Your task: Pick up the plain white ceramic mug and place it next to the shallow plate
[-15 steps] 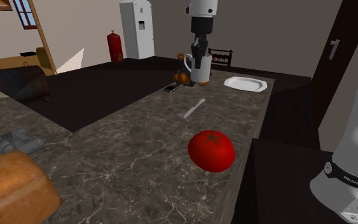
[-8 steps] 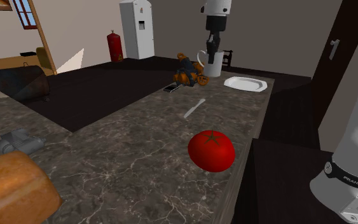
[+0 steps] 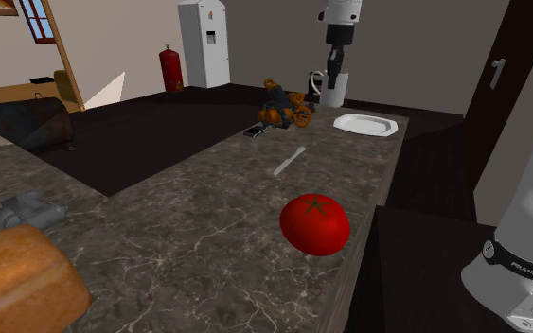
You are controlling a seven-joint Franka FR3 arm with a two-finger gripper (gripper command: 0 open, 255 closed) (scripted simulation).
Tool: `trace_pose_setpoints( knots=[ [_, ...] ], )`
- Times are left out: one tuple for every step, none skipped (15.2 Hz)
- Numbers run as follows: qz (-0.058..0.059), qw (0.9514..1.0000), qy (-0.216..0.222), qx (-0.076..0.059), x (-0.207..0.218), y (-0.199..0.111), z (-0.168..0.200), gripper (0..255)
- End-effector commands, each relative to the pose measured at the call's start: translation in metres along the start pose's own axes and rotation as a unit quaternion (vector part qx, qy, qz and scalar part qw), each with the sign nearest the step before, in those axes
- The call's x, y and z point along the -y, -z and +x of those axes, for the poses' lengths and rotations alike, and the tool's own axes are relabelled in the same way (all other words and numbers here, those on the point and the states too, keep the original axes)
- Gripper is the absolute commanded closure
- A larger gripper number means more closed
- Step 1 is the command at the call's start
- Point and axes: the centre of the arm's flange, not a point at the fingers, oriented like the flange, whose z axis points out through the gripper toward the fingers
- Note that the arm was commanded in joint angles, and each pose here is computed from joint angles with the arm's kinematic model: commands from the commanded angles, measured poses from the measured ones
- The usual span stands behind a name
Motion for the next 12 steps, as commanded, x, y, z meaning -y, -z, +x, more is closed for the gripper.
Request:
trace_pose_setpoints(
  knots=[
    [0.000, 1.0000, 0.001, 0.000, -0.025, 0.000, -0.010, 255],
    [0.000, 1.0000, 0.001, 0.000, -0.038, 0.001, -0.013, 255],
    [0.000, 1.0000, 0.001, 0.000, -0.051, 0.001, -0.017, 255],
    [0.000, 1.0000, 0.001, 0.000, -0.063, 0.001, -0.021, 255],
    [0.000, 1.0000, 0.001, 0.000, -0.076, 0.001, -0.025, 255],
    [0.000, 1.0000, 0.001, 0.000, -0.089, 0.001, -0.029, 255],
    [0.000, 1.0000, 0.001, 0.000, -0.101, 0.002, -0.033, 255],
    [0.000, 1.0000, 0.001, 0.000, -0.114, 0.002, -0.037, 255],
    [0.000, 1.0000, 0.001, 0.000, -0.126, 0.002, -0.040, 255],
    [0.000, 1.0000, 0.001, 0.000, -0.148, 0.002, -0.047, 255],
    [0.000, 1.0000, 0.001, 0.000, -0.148, -0.003, -0.047, 255],
    [0.000, 1.0000, 0.001, 0.000, -0.148, -0.008, -0.047, 255]
  ],
)
